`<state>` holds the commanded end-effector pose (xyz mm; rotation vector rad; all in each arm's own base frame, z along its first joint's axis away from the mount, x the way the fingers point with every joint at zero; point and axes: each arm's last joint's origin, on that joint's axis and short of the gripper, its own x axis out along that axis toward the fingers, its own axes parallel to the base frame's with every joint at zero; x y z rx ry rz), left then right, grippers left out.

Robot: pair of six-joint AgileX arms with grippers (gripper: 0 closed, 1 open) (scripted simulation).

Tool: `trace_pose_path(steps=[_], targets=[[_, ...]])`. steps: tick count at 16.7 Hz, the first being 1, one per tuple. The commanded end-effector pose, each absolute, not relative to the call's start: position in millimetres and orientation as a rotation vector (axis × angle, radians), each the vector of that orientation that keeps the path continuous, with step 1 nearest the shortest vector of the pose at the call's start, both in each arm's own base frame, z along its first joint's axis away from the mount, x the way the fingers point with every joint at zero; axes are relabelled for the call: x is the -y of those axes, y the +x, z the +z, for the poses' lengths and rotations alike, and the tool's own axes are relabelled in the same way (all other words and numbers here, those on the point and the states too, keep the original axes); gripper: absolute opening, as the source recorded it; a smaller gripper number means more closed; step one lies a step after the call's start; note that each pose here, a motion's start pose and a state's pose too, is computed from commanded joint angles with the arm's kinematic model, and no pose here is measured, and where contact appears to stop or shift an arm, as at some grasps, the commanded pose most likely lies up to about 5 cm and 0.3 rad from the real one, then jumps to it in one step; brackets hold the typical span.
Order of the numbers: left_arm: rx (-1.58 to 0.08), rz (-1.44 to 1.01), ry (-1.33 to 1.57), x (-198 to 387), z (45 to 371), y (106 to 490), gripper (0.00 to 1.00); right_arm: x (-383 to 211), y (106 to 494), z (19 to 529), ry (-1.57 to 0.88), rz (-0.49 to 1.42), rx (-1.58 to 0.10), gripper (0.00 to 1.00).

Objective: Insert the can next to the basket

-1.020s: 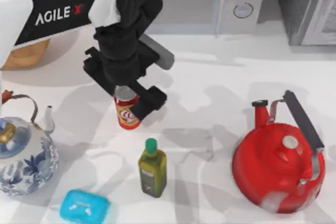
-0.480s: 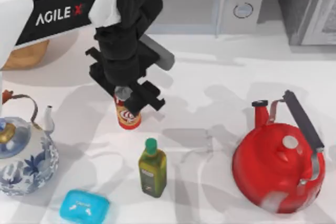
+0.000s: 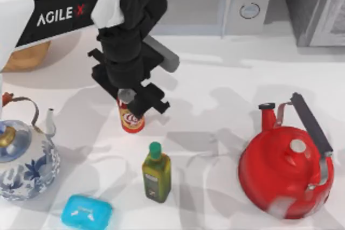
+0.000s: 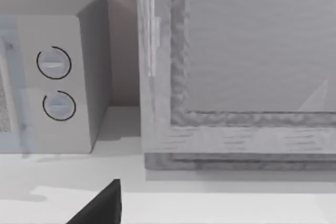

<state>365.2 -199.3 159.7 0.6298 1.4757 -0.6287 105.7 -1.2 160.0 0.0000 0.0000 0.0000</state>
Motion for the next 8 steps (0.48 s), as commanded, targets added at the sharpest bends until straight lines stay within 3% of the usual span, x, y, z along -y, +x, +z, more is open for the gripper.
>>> trace_pose_path(steps=[4, 8], targets=[[-1.458, -0.602, 0.605, 185.2, 171.6, 369.2, 0.00, 1.2, 105.7, 160.0, 0.000, 0.000, 0.000, 1.00], [-1.436, -0.452, 0.492, 113.5, 207.0, 380.4, 0.00, 1.2, 105.7, 160.0, 0.000, 0.000, 0.000, 1.00]])
